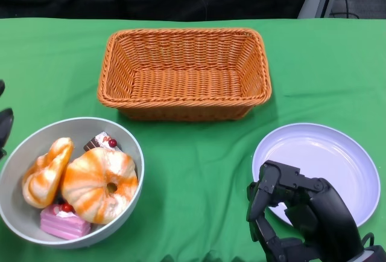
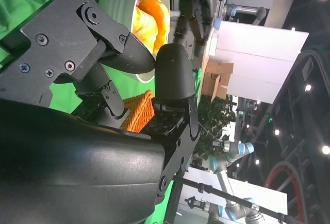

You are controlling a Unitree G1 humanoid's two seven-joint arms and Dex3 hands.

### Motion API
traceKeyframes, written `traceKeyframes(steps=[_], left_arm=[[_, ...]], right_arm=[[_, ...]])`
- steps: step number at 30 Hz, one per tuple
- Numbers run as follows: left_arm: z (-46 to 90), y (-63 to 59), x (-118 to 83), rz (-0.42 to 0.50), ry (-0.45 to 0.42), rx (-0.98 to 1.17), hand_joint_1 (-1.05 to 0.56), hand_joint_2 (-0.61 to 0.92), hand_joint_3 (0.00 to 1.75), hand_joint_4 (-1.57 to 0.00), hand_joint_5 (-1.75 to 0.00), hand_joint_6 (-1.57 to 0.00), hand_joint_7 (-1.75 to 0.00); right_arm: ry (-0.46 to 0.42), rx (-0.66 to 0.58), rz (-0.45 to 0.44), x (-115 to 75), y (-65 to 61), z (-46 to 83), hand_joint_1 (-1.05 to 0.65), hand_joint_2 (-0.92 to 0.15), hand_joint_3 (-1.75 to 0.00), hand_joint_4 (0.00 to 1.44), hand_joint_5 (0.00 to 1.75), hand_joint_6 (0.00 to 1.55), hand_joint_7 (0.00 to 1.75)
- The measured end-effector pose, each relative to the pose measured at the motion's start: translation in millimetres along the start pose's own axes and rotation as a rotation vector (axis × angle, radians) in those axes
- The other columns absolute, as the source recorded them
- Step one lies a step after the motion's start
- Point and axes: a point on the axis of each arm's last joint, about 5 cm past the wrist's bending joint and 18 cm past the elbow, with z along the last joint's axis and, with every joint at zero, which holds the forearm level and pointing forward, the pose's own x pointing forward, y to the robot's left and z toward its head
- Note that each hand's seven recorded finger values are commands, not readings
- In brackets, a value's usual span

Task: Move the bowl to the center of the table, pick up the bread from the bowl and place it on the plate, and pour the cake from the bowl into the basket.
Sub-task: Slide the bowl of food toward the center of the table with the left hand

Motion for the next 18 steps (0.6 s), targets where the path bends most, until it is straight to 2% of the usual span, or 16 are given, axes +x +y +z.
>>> traceKeyframes(steps=[3, 6, 12, 18], left_arm=[[-5.5, -7.0, -0.3, -0.005, 0.059, -0.061, -0.58, 0.92, 0.6, -0.35, 0.0, -0.33, 0.0], [-7.3, -13.4, 0.5, -0.014, 0.081, -0.088, -0.6, 0.92, 0.61, -0.34, 0.0, -0.32, 0.0], [-6.5, -24.4, 1.3, -0.032, 0.051, -0.111, -0.64, 0.92, 0.59, -0.35, -0.01, -0.32, 0.0], [-12.8, -38.8, -9.0, 0.017, 0.022, -0.113, -0.64, 0.92, 0.56, -0.41, -0.03, -0.36, -0.02]], right_arm=[[0.004, 0.0, 0.001, 0.6, -0.4, -1.3, -0.18, -0.38, -1.35, 0.88, 1.75, 0.69, 1.62], [0.009, 0.001, 0.002, 1.0, -0.5, -2.6, -0.18, -0.37, -1.36, 0.87, 1.75, 0.68, 1.62], [0.011, 0.002, 0.004, 0.9, -0.7, -2.9, -0.17, -0.37, -1.36, 0.87, 1.75, 0.68, 1.62], [0.011, 0.002, 0.006, 0.9, -0.7, -2.9, -0.16, -0.37, -1.36, 0.87, 1.75, 0.68, 1.61]])
